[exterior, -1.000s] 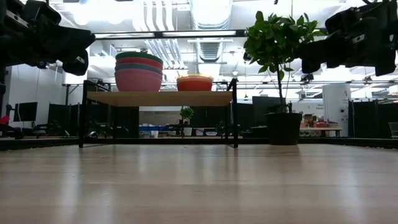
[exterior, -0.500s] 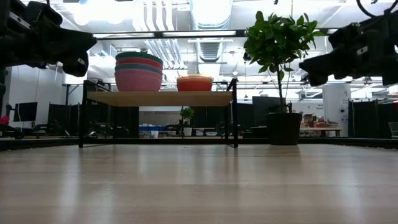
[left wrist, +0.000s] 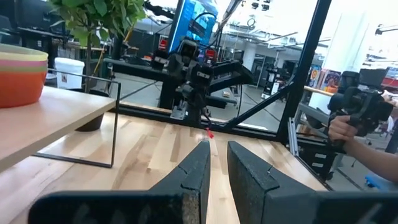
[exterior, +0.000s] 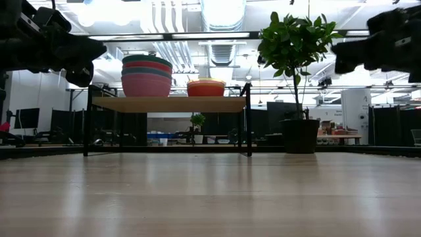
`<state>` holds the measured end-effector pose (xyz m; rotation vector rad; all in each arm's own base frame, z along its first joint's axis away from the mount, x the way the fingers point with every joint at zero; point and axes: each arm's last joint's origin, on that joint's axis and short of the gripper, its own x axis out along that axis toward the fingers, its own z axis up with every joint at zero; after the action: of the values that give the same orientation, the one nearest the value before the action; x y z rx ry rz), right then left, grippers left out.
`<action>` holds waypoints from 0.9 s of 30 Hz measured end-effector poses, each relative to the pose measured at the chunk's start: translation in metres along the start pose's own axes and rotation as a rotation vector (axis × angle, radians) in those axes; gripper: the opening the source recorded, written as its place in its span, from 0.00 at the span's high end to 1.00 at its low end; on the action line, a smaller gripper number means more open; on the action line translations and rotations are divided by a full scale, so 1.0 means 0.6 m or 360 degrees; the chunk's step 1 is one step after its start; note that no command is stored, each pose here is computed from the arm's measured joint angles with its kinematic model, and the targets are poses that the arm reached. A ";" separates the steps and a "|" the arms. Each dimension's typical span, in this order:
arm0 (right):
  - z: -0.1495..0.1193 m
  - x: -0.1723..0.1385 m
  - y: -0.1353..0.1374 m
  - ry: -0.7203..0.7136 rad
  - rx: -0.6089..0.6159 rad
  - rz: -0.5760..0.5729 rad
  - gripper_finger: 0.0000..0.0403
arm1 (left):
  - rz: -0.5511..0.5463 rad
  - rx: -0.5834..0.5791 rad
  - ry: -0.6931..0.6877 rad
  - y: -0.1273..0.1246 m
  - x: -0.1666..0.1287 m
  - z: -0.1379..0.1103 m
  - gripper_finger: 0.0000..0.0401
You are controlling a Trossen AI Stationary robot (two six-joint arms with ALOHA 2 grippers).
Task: Place and stack bowls onto a shelf
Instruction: Return to Home Position
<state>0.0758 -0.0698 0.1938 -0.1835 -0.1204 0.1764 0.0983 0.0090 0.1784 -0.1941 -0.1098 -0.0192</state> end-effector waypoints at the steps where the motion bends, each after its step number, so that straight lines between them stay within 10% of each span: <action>1: 0.002 -0.002 0.001 -0.0003 -0.0009 0.0007 0.82 | 0.0001 -0.0001 0.0004 0.000 0.000 0.000 0.91; 14: 0.010 -0.013 0.014 -0.0022 -0.0105 0.0033 0.89 | 0.0008 -0.0008 0.0038 0.001 0.003 -0.002 0.91; 27: -0.002 -0.013 0.000 -0.0007 0.0105 -0.0319 0.89 | 0.0015 -0.0013 0.0070 0.002 0.005 -0.005 0.91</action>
<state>0.0681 -0.0716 0.1915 -0.1043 -0.1363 -0.0192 0.1017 0.0095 0.1758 -0.2020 -0.0651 -0.0147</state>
